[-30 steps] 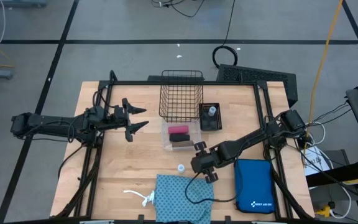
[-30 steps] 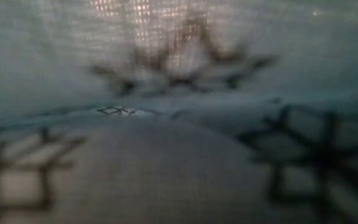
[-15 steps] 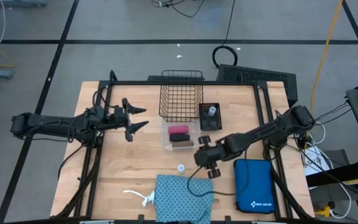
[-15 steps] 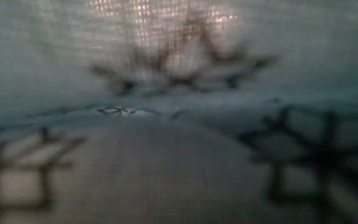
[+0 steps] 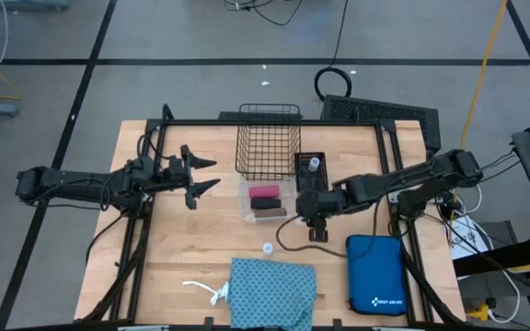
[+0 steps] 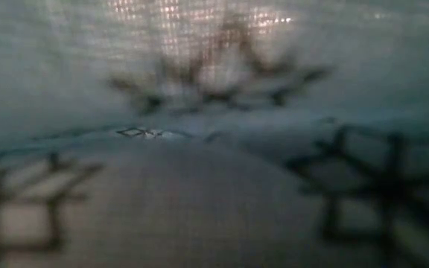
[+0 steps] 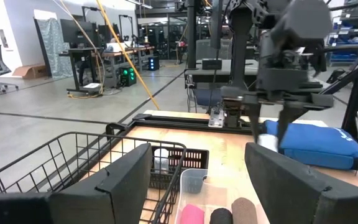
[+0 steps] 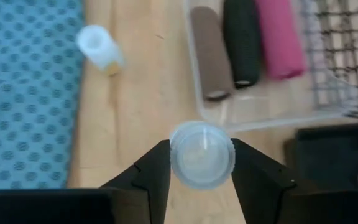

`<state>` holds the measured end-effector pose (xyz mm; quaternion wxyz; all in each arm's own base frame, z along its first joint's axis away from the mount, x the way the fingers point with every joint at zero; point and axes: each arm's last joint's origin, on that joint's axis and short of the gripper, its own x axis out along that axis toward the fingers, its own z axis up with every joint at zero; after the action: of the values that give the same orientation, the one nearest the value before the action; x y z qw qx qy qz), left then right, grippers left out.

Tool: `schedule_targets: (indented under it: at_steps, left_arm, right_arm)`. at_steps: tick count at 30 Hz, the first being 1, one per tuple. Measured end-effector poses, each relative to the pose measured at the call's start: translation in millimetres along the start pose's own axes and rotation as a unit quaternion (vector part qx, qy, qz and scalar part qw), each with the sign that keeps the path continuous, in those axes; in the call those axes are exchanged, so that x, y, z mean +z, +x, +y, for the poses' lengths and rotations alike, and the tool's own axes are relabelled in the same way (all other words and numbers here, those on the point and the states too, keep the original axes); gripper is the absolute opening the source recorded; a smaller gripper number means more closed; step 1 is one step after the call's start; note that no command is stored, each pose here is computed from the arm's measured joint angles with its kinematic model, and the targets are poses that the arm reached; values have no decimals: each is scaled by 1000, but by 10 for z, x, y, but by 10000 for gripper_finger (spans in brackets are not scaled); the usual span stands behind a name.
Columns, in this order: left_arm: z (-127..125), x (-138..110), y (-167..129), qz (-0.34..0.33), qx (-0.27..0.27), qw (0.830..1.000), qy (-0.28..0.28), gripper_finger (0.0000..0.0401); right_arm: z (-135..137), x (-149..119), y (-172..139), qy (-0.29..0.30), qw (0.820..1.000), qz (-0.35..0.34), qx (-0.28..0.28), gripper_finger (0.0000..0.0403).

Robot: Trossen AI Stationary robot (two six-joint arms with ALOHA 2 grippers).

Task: Pick & Place Medicine items
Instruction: Put the right transparent medicine bottle into the black bin

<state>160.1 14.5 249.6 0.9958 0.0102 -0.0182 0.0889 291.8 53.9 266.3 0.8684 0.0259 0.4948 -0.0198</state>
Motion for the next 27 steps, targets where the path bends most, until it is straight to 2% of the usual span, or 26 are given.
schedule_targets:
  at_steps: [15,27]
  left_arm:
    - [1,0,0,0,0,1000,0,269]
    - [0,0,0,0,0,1000,0,269]
  right_arm:
    - [-642,-38,-27,65,995,53,-62,139]
    - [-1184,-42,-56,98,989,46,-103,137]
